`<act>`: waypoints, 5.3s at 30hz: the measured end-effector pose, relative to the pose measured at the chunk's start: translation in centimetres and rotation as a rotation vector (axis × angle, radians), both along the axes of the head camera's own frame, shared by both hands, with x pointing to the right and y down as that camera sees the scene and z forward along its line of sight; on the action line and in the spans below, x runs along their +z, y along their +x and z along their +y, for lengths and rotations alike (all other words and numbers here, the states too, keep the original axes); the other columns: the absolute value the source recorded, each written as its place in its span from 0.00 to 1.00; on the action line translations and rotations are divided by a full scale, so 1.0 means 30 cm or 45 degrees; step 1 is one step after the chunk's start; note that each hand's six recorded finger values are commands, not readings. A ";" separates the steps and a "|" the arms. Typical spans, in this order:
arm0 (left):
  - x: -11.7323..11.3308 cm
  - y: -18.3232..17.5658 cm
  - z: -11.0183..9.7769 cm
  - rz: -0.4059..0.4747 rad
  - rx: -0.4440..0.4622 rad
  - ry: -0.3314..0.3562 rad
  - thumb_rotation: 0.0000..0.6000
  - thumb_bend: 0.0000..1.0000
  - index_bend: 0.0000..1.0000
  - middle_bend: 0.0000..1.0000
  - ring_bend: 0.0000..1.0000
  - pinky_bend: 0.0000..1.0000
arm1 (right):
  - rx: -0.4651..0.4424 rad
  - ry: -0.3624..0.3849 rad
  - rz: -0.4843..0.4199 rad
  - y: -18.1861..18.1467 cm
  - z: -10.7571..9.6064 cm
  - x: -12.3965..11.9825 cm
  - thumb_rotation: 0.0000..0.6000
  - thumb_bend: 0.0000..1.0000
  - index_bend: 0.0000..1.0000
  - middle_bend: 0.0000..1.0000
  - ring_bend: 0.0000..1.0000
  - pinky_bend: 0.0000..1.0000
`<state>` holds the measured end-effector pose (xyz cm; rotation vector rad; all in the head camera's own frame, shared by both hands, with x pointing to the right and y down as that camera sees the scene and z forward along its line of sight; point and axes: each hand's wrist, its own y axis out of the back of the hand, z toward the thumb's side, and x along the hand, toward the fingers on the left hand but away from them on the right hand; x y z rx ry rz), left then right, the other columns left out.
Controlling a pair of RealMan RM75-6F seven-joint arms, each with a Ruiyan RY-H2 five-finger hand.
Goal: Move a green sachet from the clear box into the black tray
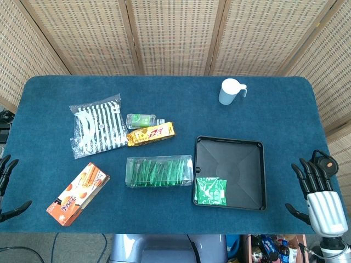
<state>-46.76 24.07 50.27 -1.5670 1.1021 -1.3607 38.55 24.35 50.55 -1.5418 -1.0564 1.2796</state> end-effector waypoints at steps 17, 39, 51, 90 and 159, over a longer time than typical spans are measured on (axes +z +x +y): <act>0.016 0.002 -0.017 -0.012 0.005 0.006 1.00 0.09 0.00 0.00 0.00 0.00 | -0.203 -0.208 -0.281 -0.162 -0.089 0.096 1.00 0.00 0.05 0.00 0.00 0.00; 0.050 -0.040 -0.055 -0.029 -0.074 -0.029 1.00 0.10 0.00 0.00 0.00 0.00 | -0.608 -0.582 -0.522 -0.877 -0.374 0.336 1.00 0.16 0.12 0.01 0.00 0.00; 0.067 -0.055 -0.069 -0.025 -0.094 -0.058 1.00 0.09 0.00 0.00 0.00 0.00 | -0.623 -0.616 -0.404 -1.026 -0.372 0.424 1.00 0.32 0.18 0.09 0.00 0.01; 0.069 -0.069 -0.084 0.003 -0.117 -0.072 1.00 0.09 0.00 0.00 0.00 0.00 | -0.466 -0.350 -0.361 -1.102 -0.568 0.416 1.00 0.59 0.34 0.17 0.00 0.07; 0.093 -0.068 -0.093 0.032 -0.109 -0.120 1.00 0.09 0.00 0.00 0.00 0.00 | -1.118 -0.128 -0.034 -1.163 -0.416 0.515 1.00 0.40 0.45 0.09 0.00 0.07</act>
